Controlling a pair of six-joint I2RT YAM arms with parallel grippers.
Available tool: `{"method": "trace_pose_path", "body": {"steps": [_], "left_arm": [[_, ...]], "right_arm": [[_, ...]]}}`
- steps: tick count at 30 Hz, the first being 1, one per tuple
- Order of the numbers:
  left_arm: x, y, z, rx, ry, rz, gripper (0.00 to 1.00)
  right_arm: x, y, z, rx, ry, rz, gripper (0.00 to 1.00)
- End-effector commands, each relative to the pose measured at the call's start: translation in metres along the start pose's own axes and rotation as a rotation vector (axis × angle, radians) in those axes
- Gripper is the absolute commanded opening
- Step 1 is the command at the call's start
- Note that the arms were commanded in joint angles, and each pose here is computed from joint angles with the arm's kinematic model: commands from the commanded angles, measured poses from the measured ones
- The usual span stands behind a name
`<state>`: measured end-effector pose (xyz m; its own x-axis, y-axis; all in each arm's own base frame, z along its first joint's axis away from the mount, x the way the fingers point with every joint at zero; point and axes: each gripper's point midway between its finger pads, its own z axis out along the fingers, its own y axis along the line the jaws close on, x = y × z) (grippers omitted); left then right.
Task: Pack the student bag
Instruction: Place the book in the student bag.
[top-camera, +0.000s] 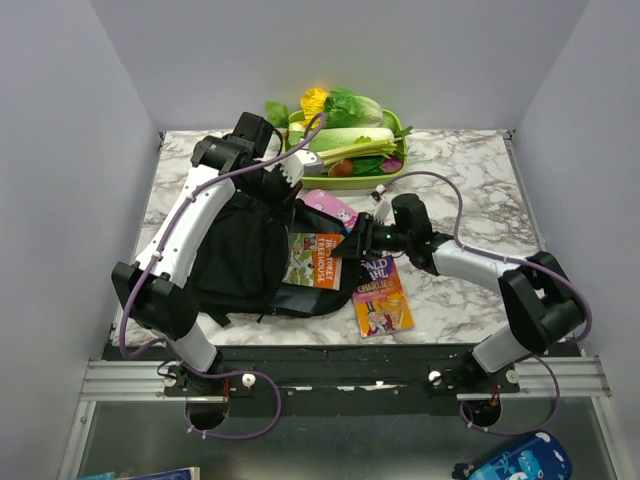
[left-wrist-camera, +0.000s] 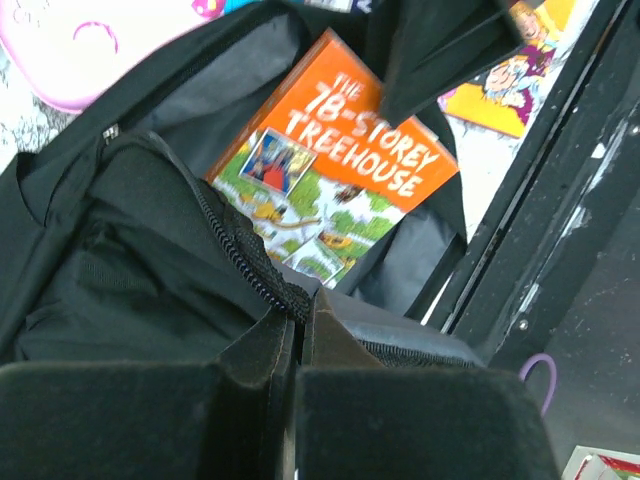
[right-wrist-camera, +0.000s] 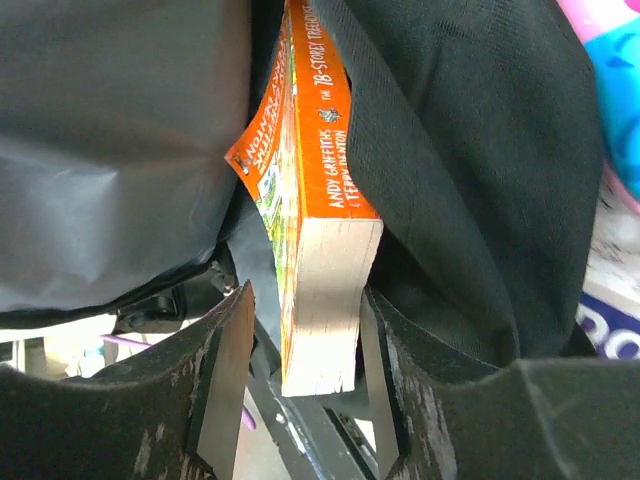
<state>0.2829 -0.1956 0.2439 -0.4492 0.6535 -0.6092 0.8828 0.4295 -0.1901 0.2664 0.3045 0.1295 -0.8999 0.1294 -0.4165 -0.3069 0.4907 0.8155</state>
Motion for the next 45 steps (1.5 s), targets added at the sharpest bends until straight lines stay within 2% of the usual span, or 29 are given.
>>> {"method": "trace_pose_path", "body": {"steps": [1,4,5,10,11,17,19,21,22,24,25,26,28,29,32,34,35,36,38,40,41,42,43,45], "left_arm": [[-0.027,-0.025,-0.016,0.103,-0.081,0.023,0.0],[-0.033,-0.028,-0.023,0.105,-0.094,0.038,0.0],[-0.033,-0.029,-0.024,0.103,-0.095,0.04,0.0],[-0.029,-0.03,-0.021,0.122,-0.087,0.045,0.0],[-0.029,-0.031,-0.021,0.125,-0.089,0.046,0.0],[-0.019,-0.029,-0.021,0.112,-0.059,0.048,0.0],[-0.011,-0.028,-0.02,0.099,-0.046,0.059,0.0],[0.005,-0.022,-0.012,0.093,-0.013,0.044,0.0],[0.009,-0.023,-0.013,0.09,-0.014,0.055,0.0],[0.019,-0.021,-0.009,0.093,0.003,0.043,0.0],[0.021,-0.021,-0.009,0.09,0.004,0.043,0.0],[0.024,-0.02,-0.009,0.088,0.008,0.043,0.0],[0.026,-0.014,-0.012,0.062,0.006,0.039,0.0],[0.03,-0.012,-0.012,0.058,0.011,0.042,0.0],[0.045,0.004,-0.013,0.011,0.028,0.018,0.0],[0.056,0.014,-0.015,0.0,0.039,-0.002,0.0],[0.063,0.015,-0.012,0.006,0.051,-0.018,0.0],[0.067,0.016,-0.011,0.007,0.057,-0.024,0.0],[0.077,0.02,-0.011,0.004,0.065,-0.037,0.0],[0.081,0.023,-0.013,-0.009,0.064,-0.032,0.0],[0.085,0.026,-0.014,-0.019,0.071,-0.04,0.0],[0.087,0.028,-0.014,-0.023,0.073,-0.042,0.0],[0.088,0.03,-0.015,-0.03,0.074,-0.041,0.0],[0.091,0.034,-0.02,-0.04,0.073,-0.055,0.0]], "right_arm": [[-0.012,0.022,0.022,-0.103,0.024,-0.023,0.54],[-0.021,0.035,0.028,-0.154,0.014,-0.007,0.45],[-0.021,0.04,0.03,-0.161,0.016,-0.012,0.39],[-0.034,0.063,0.047,-0.146,-0.007,-0.053,0.29],[-0.03,0.058,0.056,-0.124,0.005,-0.057,0.24],[-0.014,0.043,0.1,0.0,0.066,-0.078,0.12],[-0.007,0.034,0.113,0.038,0.112,-0.067,0.12],[-0.009,0.038,0.12,0.035,0.139,-0.087,0.15],[0.003,0.025,0.122,0.08,0.203,-0.067,0.17],[0.005,0.026,0.124,0.092,0.233,-0.143,0.25],[0.002,0.032,0.123,0.097,0.241,-0.168,0.32],[0.0,0.033,0.121,0.099,0.242,-0.228,0.49],[-0.004,0.034,0.111,0.125,0.227,-0.292,0.66],[-0.016,0.044,0.098,0.126,0.175,-0.376,0.82],[-0.031,0.046,0.064,0.192,0.076,-0.513,0.96],[-0.036,0.044,0.047,0.218,0.009,-0.566,0.99],[-0.027,0.026,0.039,0.258,0.018,-0.611,1.0],[-0.028,0.034,0.025,0.246,-0.015,-0.644,1.0],[-0.024,0.021,0.012,0.288,-0.028,-0.7,0.99],[-0.001,0.014,-0.001,0.245,0.02,-0.838,0.96],[0.027,0.024,-0.002,0.107,0.098,-0.926,0.94],[0.057,0.024,-0.002,0.036,0.168,-1.105,0.94],[0.064,0.033,-0.003,0.013,0.156,-1.192,0.96],[0.067,0.025,-0.001,0.074,0.191,-1.304,0.98]]}}
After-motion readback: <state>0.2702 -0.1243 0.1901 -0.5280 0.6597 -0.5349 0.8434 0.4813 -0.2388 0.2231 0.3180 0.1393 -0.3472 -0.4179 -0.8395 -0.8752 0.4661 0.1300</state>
